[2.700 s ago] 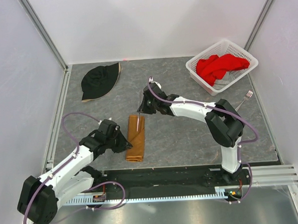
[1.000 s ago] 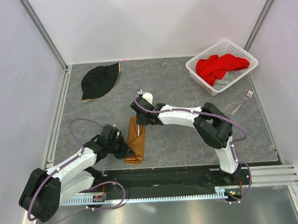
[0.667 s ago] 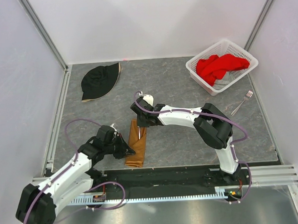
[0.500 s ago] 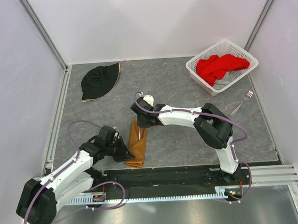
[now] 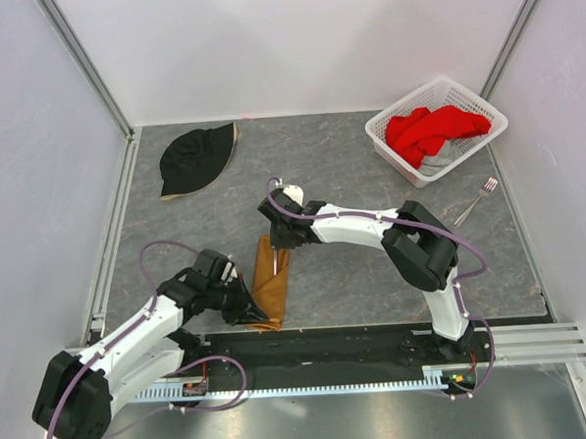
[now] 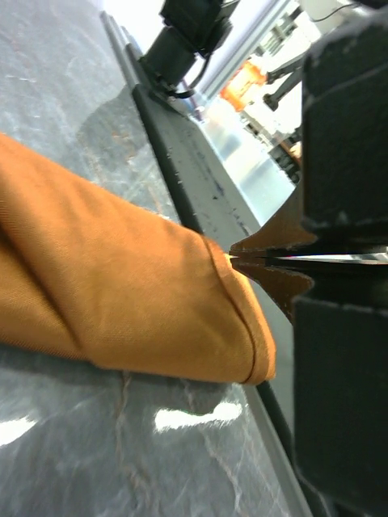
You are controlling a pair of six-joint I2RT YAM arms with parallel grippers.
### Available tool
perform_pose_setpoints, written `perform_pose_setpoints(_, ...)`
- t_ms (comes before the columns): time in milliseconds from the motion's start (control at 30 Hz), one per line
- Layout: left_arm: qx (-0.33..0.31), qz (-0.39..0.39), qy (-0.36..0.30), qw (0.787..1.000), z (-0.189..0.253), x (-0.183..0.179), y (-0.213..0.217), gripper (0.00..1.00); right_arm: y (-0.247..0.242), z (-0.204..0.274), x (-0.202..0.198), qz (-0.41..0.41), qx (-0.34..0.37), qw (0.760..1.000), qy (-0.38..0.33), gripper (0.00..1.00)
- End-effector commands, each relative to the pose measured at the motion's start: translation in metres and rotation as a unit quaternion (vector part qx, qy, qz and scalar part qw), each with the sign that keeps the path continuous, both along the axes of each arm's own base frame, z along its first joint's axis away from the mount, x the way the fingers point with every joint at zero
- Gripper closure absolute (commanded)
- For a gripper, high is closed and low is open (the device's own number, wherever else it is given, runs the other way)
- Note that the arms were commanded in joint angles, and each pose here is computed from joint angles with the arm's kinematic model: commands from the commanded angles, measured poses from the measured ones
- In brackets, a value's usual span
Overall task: Fold the napkin into a case and place the utensils inside
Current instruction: Insert the knife into the folded napkin.
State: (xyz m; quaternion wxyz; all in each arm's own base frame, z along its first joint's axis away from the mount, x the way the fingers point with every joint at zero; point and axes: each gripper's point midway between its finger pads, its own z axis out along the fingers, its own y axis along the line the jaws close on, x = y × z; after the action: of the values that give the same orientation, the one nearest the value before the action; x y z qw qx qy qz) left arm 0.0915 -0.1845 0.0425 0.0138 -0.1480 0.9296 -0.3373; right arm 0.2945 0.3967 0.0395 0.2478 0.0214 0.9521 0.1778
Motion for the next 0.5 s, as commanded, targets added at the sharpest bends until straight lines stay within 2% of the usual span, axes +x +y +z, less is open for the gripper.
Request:
perform_pose_setpoints(0,-0.009,-0.019,0.018,1.000,-0.003,-0.012,0.000,0.98,0.009,0.015,0.007,0.000,0.015,1.000,-0.007,1.00)
perform_pose_setpoints(167,0.008,-0.006,0.037,0.999,-0.018,-0.010,0.002,0.98,0.011,0.014,0.009,0.002,0.015,1.000,-0.008,1.00)
perform_pose_setpoints(467,0.023,0.008,0.035,0.999,-0.034,0.006,-0.002,0.98,0.008,0.005,0.008,0.008,0.008,1.000,0.001,1.00)
